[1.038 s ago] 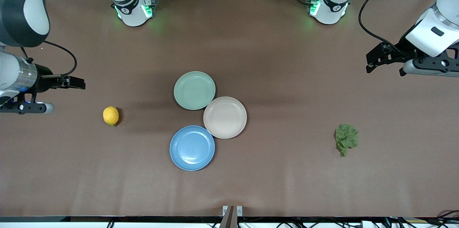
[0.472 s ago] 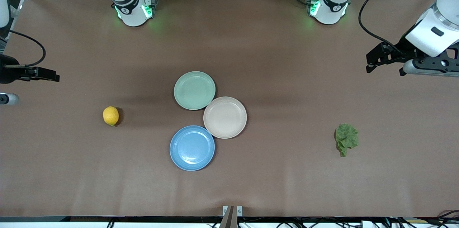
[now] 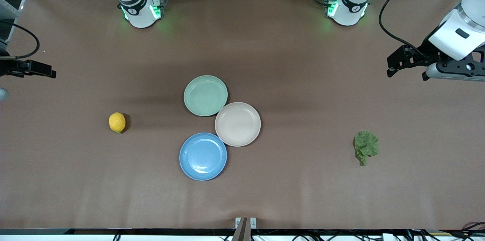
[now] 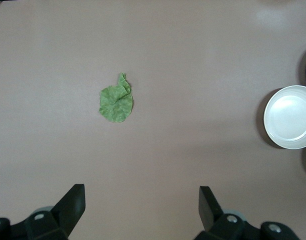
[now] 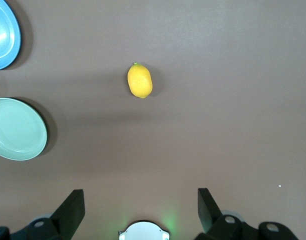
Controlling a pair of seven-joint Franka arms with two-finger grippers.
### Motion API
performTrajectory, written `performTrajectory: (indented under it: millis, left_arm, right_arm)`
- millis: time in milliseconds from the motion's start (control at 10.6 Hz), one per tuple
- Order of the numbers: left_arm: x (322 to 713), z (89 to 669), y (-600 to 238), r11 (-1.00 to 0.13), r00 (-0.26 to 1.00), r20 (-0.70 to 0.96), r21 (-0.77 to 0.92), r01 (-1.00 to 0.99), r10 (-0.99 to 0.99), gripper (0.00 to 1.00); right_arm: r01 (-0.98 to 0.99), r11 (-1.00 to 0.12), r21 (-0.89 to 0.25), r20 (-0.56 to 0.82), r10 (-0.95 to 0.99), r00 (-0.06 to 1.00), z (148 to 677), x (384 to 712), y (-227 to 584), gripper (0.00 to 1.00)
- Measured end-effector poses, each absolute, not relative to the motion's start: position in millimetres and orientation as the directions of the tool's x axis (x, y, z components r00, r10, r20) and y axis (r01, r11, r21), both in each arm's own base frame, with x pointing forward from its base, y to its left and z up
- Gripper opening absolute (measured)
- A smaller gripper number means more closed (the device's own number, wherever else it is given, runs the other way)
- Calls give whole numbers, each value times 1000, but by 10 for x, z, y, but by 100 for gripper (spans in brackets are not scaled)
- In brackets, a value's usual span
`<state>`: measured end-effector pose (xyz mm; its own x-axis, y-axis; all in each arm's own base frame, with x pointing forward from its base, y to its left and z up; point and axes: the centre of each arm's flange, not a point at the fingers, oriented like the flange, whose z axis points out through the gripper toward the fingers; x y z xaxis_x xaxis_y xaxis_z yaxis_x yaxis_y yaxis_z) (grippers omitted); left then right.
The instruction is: Pick lemon and lettuce from blue and beige plates
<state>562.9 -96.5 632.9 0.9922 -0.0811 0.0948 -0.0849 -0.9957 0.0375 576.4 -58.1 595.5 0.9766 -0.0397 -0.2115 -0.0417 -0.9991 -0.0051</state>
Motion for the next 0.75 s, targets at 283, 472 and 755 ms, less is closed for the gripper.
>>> performTrajectory:
  millis: [283,472,755]
  left_arm:
    - [5629,6329,-963,-996,992,95,38,-85,-81,100]
    - [5635,6328,-934,-996,993,95,37,-79,-75,100]
    - [5656,6306,-873,-997,994,91,38,-68,-65,100]
  right_arm:
    - [-42,-999,-7,-218,-39,975,6099,5644,-574,100]
    - [-39,-999,-8,-206,-36,978,6203,5589,-554,100]
    - [-32,-999,-9,-197,-30,980,6412,5511,-513,100]
